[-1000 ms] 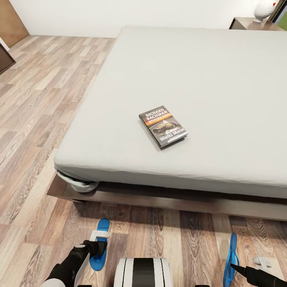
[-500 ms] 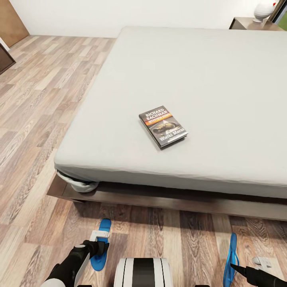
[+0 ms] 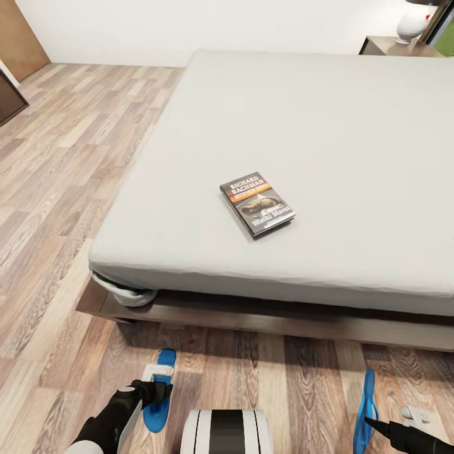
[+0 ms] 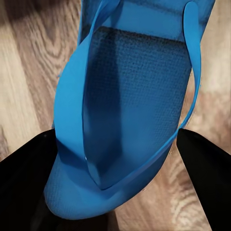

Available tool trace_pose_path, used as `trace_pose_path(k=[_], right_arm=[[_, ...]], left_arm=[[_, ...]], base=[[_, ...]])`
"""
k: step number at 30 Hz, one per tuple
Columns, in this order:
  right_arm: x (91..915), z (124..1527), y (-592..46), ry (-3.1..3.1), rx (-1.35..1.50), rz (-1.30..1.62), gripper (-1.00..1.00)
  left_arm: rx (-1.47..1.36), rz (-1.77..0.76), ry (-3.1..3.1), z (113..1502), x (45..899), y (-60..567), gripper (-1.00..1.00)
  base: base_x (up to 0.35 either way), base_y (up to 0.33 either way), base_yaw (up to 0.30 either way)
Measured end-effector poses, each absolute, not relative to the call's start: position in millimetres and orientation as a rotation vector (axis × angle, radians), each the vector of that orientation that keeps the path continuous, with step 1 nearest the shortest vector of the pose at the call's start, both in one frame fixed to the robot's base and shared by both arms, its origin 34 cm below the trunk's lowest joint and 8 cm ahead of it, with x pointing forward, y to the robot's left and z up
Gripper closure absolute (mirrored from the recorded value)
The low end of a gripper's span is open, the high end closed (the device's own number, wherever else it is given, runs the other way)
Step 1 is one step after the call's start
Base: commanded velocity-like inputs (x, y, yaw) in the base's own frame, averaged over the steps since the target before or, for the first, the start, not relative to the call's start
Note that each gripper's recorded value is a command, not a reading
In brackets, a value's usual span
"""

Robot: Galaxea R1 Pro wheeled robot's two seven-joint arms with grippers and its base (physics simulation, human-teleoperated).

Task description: In the bedroom, move the book from the bed onto either nightstand, and place the two sandals side by side next to the bed.

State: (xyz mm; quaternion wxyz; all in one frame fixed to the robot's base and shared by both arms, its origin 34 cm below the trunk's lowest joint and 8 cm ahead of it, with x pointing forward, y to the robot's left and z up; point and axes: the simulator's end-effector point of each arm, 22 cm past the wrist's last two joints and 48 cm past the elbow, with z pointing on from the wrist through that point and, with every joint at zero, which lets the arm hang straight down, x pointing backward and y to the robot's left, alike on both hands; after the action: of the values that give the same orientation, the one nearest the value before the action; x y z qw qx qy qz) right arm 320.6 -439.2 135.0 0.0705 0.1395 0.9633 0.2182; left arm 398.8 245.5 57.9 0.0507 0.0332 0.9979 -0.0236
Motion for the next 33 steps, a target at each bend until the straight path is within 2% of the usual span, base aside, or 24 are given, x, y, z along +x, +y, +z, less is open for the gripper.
trace_pose_path(k=[16,22,27,29,33], right_arm=[[335.1,146.1,-439.2,2.86,0.401,0.657,1.0],[335.1,146.0,-439.2,2.86,0.401,0.657,1.0],[335.1,146.0,-439.2,2.86,0.401,0.657,1.0],[335.1,146.0,-439.1,2.86,0.401,0.657,1.0],[335.2,146.0,-439.2,2.859,0.401,0.657,1.0]], left_arm=[[0.097,-0.112,2.992,73.2,418.1,240.7,-1.0],[0.129,-0.42,2.915,91.2,440.8,218.7,-1.0],[0.178,-0.812,2.815,124.3,444.2,208.9,-1.0],[0.15,-0.927,2.768,139.8,446.1,220.3,-1.0],[0.03,-0.972,2.706,155.7,454.7,253.9,-1.0]], base=[[0.0,0.0,0.0],[0.0,0.0,0.0],[0.0,0.0,0.0],[0.0,0.0,0.0],[0.0,0.0,0.0]])
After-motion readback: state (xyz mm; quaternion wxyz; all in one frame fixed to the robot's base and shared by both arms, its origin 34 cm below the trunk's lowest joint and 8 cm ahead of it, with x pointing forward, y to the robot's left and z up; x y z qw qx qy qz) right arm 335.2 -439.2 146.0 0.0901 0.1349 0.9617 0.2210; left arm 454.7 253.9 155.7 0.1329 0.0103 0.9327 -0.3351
